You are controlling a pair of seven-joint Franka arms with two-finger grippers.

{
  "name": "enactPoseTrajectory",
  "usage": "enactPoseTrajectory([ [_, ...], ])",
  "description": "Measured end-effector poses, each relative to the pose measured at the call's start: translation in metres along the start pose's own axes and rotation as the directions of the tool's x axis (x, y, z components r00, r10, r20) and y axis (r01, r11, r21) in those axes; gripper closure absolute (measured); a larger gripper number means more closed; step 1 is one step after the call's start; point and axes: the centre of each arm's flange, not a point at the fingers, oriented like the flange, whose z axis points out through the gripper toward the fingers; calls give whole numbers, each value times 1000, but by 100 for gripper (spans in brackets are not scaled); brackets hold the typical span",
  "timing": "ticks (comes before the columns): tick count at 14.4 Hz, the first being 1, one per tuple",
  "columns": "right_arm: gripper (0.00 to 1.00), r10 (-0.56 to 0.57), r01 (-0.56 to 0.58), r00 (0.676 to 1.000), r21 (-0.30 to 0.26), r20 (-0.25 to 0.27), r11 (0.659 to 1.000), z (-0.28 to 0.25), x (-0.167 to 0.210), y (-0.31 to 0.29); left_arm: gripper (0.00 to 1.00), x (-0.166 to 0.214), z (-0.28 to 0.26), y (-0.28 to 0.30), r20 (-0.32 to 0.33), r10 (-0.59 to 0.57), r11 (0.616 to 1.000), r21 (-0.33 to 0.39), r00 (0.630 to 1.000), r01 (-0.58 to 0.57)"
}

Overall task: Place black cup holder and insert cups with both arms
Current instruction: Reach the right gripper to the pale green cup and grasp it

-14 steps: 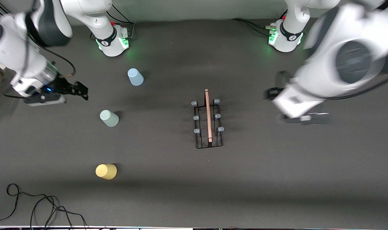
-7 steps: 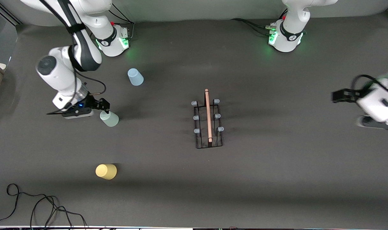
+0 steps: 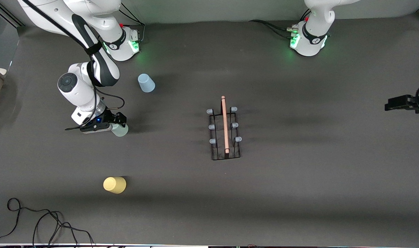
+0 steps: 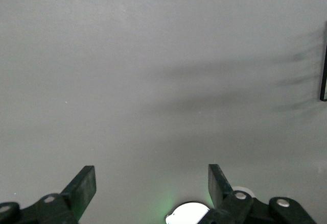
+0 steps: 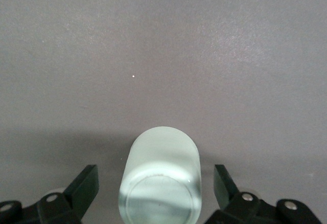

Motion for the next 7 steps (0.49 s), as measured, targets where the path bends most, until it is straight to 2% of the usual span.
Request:
enactPoseTrajectory([
  [3, 5, 0, 0, 999, 1, 45, 1000, 4, -4, 0, 4, -24, 17, 18, -19, -40, 999, 15, 999, 40],
  [6, 31, 0, 0, 995, 3, 98, 1000, -3, -6, 0, 2, -51, 31, 34, -13, -132, 991, 25, 991, 132],
  [7, 35, 0, 0, 995, 4, 104, 1000, -10, -4, 0, 2, -56, 32, 39, -11, -151, 988, 28, 988, 151],
])
